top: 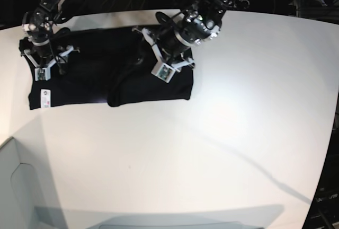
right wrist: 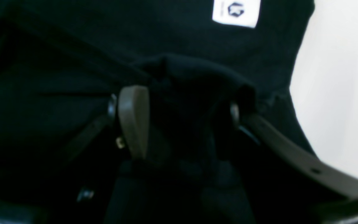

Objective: Fold the T-shirt properly
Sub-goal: 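Carry the strip end with the left gripper toward the right gripper, then lower the folded end with the left gripper onto the strip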

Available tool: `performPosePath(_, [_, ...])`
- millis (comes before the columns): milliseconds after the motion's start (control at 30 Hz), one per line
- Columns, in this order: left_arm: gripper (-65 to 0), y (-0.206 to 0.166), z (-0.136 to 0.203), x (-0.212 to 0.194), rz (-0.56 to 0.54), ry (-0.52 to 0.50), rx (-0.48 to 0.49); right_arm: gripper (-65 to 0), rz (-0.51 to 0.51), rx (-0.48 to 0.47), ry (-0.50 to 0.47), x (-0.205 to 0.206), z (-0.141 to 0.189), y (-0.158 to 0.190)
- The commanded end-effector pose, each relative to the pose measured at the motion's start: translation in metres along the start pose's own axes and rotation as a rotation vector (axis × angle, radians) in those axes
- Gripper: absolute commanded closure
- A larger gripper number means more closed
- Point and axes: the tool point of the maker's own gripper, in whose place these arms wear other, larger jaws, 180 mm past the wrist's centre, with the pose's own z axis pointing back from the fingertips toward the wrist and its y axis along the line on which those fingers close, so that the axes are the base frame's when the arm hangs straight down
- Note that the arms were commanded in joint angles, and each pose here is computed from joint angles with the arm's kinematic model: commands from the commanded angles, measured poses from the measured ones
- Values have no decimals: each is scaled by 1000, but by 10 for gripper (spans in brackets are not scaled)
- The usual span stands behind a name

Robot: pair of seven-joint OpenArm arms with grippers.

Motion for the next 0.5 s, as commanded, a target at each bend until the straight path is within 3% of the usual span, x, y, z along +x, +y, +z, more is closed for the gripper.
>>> performPosePath(0, [-284,4,3,10,8,-41,15,-325,3,-11,-35,10,1,-5])
performPosePath(133, [-284,29,0,-9,73,14,115,-325,3,-11,-35,10,1,-5])
performPosePath(267, [-284,31,-4,-16,87,36,121,-325,3,-11,-35,10,1,-5])
performPosePath(467, [-284,-20,-29,-15,-15,67,-18,-325,4,-12,-35,11,1,-5])
